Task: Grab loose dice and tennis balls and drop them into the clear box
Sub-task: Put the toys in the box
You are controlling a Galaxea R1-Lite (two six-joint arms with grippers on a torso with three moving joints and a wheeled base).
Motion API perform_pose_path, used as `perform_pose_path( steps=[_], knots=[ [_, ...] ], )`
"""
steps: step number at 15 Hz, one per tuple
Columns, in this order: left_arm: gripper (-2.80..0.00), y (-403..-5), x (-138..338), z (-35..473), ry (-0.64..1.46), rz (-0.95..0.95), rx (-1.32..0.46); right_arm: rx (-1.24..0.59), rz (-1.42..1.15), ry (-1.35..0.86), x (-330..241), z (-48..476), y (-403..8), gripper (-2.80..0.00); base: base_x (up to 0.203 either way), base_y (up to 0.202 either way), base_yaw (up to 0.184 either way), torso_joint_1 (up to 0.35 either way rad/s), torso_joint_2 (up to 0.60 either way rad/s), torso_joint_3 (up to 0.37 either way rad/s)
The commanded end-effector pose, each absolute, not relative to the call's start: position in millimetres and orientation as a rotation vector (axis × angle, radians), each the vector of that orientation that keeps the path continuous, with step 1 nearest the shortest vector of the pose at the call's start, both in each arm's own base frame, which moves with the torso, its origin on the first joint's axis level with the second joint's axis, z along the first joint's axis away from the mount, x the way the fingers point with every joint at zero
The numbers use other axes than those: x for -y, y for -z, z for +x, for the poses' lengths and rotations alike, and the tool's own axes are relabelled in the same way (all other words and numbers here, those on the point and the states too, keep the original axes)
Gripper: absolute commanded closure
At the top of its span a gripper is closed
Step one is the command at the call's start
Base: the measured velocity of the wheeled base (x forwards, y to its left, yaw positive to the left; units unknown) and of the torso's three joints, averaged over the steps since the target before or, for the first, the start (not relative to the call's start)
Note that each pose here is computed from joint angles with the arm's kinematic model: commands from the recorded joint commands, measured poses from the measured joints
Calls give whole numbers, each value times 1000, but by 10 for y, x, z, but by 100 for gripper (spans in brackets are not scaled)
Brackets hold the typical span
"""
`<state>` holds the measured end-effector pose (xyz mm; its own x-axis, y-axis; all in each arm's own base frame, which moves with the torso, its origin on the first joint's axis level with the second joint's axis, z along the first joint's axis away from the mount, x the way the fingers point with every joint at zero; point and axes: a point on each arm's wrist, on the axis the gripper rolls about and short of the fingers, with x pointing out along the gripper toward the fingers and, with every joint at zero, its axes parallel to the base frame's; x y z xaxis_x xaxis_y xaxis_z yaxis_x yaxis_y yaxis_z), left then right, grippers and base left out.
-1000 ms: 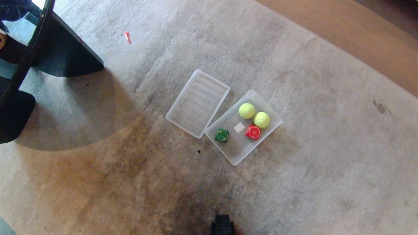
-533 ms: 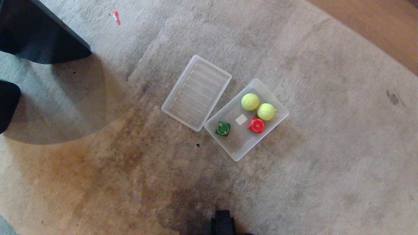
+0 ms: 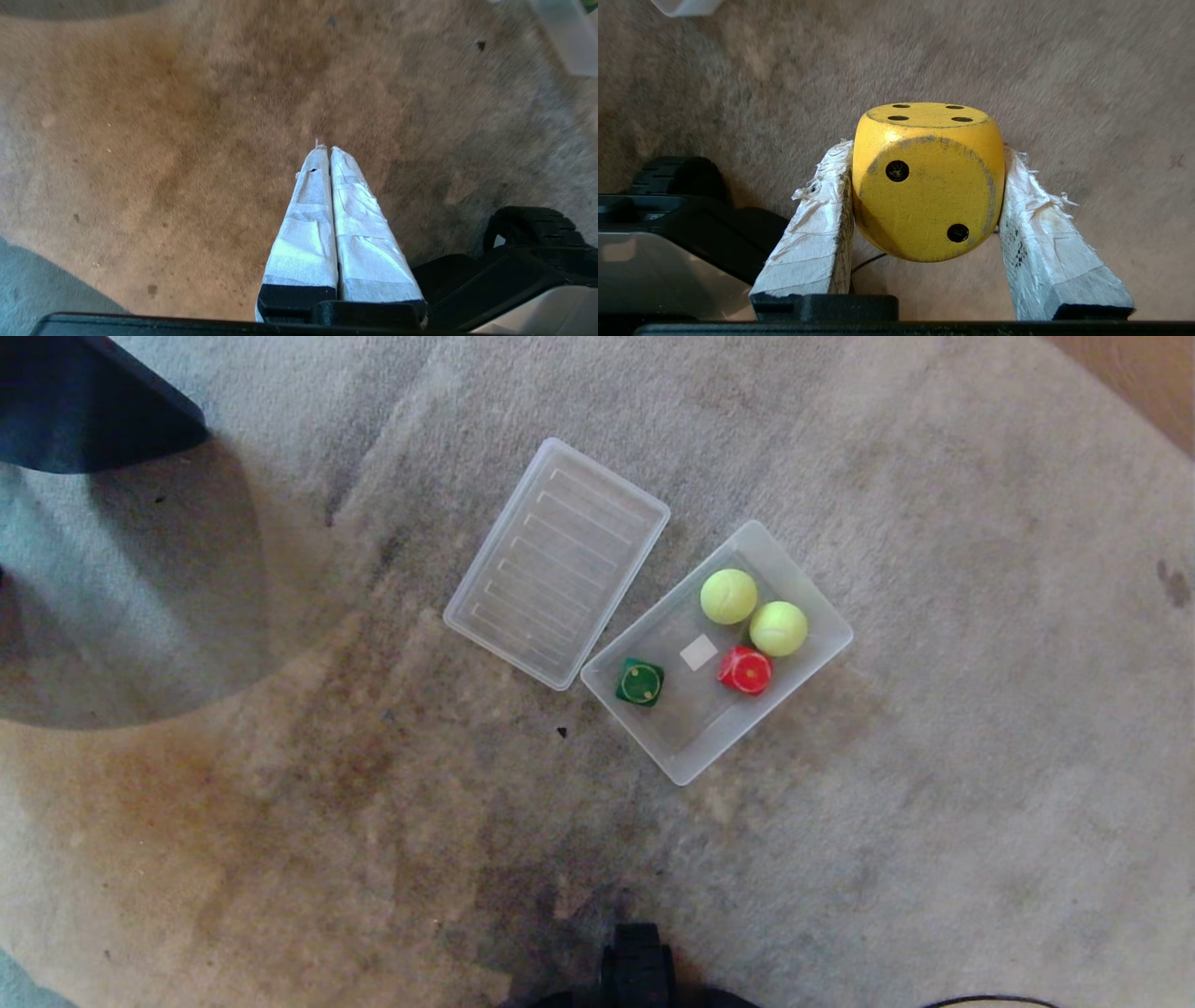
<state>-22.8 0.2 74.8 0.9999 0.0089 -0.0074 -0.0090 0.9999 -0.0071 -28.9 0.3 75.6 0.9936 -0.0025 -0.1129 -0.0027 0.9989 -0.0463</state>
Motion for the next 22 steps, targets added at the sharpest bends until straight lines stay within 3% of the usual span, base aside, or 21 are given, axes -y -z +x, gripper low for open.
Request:
perform_pose_path(
  steps=[1, 9, 12, 17, 22],
  knots=[
    [0, -747, -2, -228, -9, -6, -8, -113, -43, 6, -1, -290, -751, 0, 0, 0, 0, 2, 5, -142],
    [0, -747, -2, -228, -9, -6, -8, -120, -39, 7, -1, -303, -801, 0, 0, 0, 0, 1, 1, -20],
    [0, -746, -2, -228, -9, -6, -9, -149, 40, 2, -4, -313, -1389, 0, 0, 0, 0, 0, 0, 0],
    [0, -743, -2, -227, -9, -6, -9, -432, 170, -7, -8, 447, -1861, 0, 0, 0, 0, 0, 0, 0],
    [0, -747, -2, -228, -9, -6, -8, -408, 239, -43, -42, 1299, -2019, 0, 0, 0, 0, 0, 0, 0]
  ],
)
